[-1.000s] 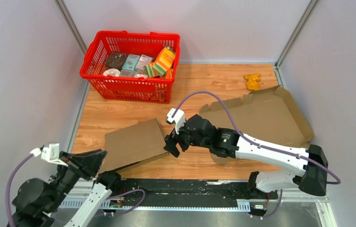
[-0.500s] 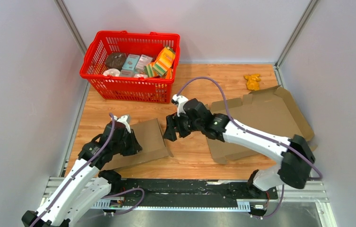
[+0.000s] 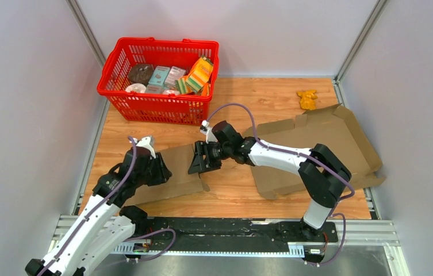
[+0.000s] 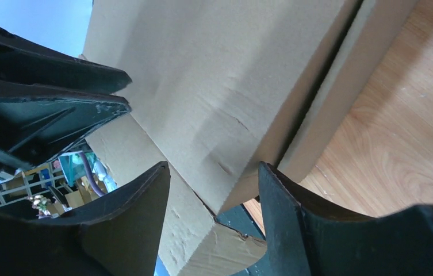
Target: Fold the paper box
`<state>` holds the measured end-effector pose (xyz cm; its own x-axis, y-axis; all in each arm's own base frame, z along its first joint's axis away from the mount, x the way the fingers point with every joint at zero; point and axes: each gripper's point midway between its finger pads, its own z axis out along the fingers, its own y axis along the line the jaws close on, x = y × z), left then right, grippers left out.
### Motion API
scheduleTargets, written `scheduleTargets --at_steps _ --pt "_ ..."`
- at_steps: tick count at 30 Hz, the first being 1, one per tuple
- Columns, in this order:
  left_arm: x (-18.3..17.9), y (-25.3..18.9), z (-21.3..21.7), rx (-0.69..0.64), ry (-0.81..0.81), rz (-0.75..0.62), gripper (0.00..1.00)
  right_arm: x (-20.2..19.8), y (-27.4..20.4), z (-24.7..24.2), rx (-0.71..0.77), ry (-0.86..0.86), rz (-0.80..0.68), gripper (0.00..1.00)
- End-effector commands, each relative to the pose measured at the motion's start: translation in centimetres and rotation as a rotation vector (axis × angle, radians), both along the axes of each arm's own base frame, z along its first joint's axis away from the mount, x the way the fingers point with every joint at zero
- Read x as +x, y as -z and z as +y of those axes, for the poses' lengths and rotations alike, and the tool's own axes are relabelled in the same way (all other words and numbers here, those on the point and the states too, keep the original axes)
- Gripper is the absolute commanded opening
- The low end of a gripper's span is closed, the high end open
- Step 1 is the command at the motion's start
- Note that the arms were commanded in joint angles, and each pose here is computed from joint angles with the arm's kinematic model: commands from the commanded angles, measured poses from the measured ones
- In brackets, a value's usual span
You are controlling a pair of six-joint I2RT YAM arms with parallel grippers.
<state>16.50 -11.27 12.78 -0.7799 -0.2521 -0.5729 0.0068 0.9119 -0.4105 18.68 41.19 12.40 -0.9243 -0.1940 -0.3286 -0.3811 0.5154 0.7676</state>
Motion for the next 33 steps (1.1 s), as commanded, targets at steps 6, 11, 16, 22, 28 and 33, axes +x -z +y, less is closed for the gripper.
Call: scheduleTargets --at_steps 6,11,16,22,28,33 --pt "1.0 -5.3 9.9 0.261 -0.453 -0.011 0.79 1.5 -0.9 0.7 0.002 0.001 -0.094 0.66" --pt "0.8 -5.5 14.4 0.227 -0.777 0.019 0.8 1.4 -1.7 0.8 0.034 -0.018 -0.121 0.69" --pt "1.6 -3.8 17.6 0.168 -1.007 -0.01 0.8 1.2 -1.7 0.8 0.053 -0.035 -0.129 0.7" --pt "3.1 2.9 18.7 0.005 -1.13 0.17 0.76 1.4 -1.4 0.6 0.07 -0.035 -0.12 0.7" --pt "6.4 5.9 15.0 -0.205 -0.922 0.27 0.61 1.9 -1.4 0.3 0.08 -0.018 -0.117 0.7" --pt "8.4 5.9 11.3 -0.354 -0.814 0.195 0.57 3.1 -0.8 -1.5 0.098 0.065 -0.077 0.71"
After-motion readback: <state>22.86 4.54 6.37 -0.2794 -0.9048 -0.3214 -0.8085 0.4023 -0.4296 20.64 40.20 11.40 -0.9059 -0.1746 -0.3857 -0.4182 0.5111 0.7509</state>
